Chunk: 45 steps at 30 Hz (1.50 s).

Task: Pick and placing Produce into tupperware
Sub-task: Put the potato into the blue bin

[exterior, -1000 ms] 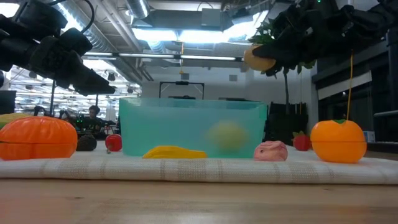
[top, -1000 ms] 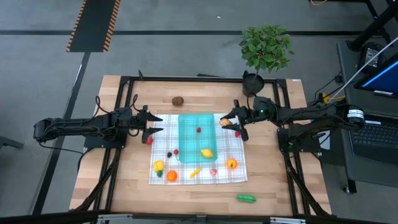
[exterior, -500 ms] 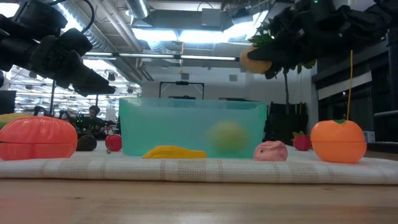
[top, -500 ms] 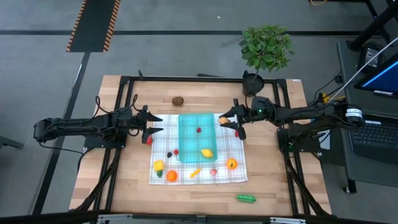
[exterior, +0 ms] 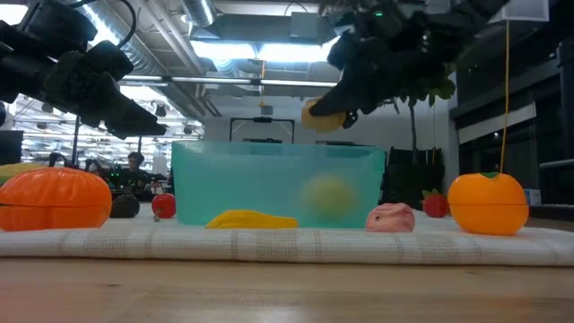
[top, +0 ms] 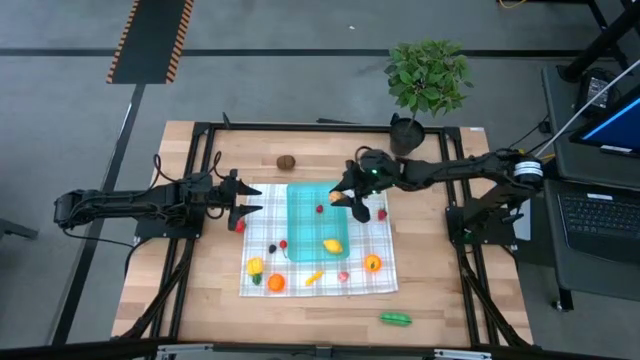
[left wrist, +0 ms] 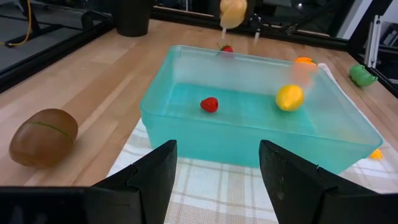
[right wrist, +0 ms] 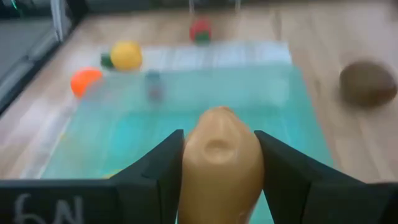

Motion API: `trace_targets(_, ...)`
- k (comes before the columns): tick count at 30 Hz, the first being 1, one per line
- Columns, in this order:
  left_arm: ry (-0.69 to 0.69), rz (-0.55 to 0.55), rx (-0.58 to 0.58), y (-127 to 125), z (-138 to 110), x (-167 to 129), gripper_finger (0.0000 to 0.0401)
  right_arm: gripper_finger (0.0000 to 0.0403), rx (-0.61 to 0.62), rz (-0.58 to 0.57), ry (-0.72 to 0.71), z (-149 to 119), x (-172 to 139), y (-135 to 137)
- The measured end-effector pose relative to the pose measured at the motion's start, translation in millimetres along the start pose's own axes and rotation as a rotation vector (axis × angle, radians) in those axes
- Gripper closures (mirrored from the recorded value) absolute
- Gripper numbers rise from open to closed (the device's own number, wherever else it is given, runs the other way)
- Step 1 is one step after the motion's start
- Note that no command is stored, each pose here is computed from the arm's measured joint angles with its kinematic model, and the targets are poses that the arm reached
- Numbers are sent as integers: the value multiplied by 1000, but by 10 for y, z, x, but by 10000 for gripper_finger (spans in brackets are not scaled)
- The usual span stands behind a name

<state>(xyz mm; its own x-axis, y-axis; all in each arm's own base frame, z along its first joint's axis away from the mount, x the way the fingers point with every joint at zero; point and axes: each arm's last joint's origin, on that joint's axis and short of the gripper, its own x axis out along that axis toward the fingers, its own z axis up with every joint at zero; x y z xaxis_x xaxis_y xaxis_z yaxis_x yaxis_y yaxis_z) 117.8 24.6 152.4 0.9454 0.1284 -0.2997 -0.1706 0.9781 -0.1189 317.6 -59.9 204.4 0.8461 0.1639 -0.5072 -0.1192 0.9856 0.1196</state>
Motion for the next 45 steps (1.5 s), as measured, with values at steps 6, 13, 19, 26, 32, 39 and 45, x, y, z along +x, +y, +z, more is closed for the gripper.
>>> trace_targets(6, 1, 0, 1, 0, -1, 0, 181, 228, 15, 18, 156, 275, 16, -25)
trace_targets(13, 1, 0, 2, 0, -1, 0, 181, 228, -36, 36, 195, 366, 131, -36)
trace_targets(19, 2, 0, 3, 0, -2, 1, 181, 228, -44, 63, 251, 218, 351, -10)
trace_targets(26, 2, 0, 2, 0, -1, 1, 181, 228, -50, 88, 283, 69, 584, 29)
trace_targets(32, 1, 0, 1, 0, -1, 1, 181, 224, -17, 98, 327, -48, 703, 48)
trace_targets(39, 1, 1, 1, 0, -1, 1, 181, 211, -16, 98, 328, -64, 725, 44)
trace_targets(45, 1, 1, 0, 0, -1, 1, 181, 183, -13, 98, 328, -64, 725, 44)
